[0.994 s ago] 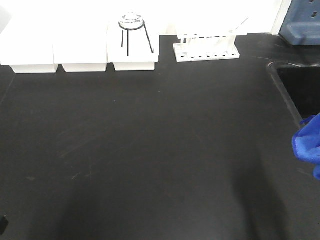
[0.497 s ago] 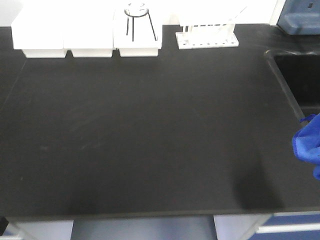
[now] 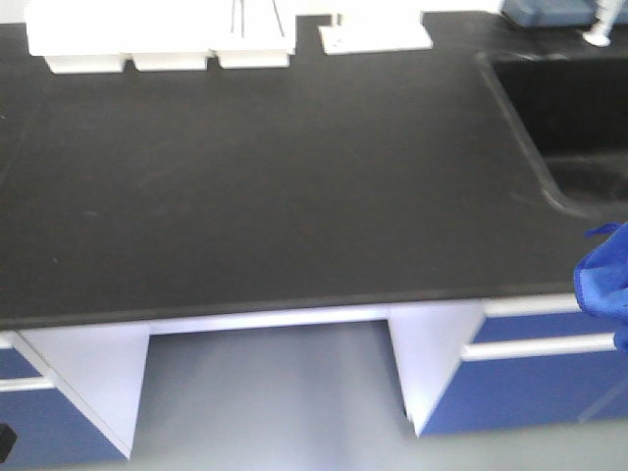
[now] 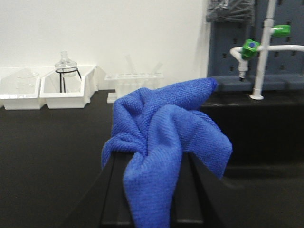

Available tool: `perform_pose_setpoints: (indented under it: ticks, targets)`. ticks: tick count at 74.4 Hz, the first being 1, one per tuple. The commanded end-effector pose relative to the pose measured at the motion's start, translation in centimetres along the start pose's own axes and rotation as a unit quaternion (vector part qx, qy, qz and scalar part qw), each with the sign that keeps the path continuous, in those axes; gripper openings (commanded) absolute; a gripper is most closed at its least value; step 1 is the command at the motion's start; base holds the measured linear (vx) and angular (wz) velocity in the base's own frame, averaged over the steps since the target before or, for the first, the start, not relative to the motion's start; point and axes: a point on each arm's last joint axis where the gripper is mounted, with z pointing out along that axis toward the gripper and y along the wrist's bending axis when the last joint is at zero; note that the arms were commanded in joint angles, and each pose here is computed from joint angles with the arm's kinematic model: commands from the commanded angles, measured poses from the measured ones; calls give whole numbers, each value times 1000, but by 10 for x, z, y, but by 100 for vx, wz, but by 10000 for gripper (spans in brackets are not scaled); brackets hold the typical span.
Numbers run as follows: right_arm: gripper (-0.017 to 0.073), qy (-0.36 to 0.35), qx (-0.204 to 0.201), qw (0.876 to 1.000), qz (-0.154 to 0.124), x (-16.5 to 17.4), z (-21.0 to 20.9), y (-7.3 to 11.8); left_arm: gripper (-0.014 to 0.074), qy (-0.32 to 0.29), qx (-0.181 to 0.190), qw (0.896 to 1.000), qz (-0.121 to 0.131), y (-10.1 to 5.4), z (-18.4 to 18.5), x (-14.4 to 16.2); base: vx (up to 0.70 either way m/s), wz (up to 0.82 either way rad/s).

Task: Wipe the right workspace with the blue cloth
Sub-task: 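Drive the base to the other black counter holding the cloth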

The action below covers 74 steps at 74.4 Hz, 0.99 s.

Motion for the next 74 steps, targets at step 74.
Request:
perform_pose_setpoints:
  ticks: [74]
  targets:
    - [-4,-48,13,999,1,-16,-1,-2,-6,-58,1,998,-2,-1,-3,-16,-31,-40]
